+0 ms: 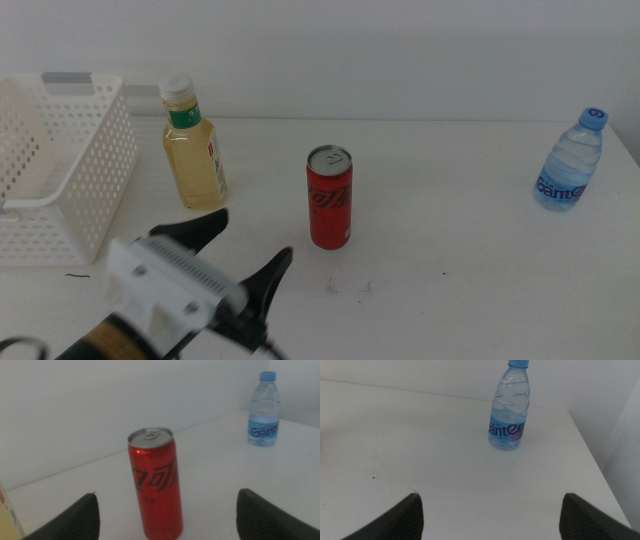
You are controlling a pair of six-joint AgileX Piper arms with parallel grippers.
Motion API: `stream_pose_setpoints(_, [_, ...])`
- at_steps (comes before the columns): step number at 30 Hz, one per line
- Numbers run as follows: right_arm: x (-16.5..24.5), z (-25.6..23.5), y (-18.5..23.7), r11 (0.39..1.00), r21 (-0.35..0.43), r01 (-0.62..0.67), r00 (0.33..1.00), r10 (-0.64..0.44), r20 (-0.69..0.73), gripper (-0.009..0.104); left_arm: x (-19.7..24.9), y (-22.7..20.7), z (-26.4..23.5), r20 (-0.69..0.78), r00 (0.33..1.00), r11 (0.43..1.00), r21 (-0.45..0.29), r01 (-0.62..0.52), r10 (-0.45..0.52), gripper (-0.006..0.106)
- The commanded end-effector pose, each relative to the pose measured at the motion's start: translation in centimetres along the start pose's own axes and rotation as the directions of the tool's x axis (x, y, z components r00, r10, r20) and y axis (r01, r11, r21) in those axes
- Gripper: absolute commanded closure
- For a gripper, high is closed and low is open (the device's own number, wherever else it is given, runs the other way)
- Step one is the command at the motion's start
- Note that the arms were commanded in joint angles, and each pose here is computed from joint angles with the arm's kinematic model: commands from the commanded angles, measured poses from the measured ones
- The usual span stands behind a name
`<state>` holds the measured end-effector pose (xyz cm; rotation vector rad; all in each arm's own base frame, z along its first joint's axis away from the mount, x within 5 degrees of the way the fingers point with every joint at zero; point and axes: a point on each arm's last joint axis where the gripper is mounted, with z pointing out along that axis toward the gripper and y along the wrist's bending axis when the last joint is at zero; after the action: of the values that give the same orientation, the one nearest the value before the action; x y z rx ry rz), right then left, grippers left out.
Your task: Use arms to grab the bottles and put them into the dustbin to the left of the table.
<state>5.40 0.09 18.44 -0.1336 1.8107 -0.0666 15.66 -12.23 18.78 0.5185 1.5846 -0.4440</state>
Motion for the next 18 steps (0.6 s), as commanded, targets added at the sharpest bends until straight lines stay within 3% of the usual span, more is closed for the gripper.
stream_pose_setpoints(1, [0.0,0.0,0.0,1.0,0.006,0.004,1.0,-0.004,0.016,0.008,0.2,0.2,1.7,-0.005,0.999,0.999,-0.024,0.032,-0.033,0.007])
stream_pose_setpoints(18, [0.0,0.0,0.0,1.0,0.006,0.004,1.0,-0.004,0.016,0.008,3.8,0.9,12.8,-0.014,0.996,0.995,0.038,0.089,-0.088,0.007])
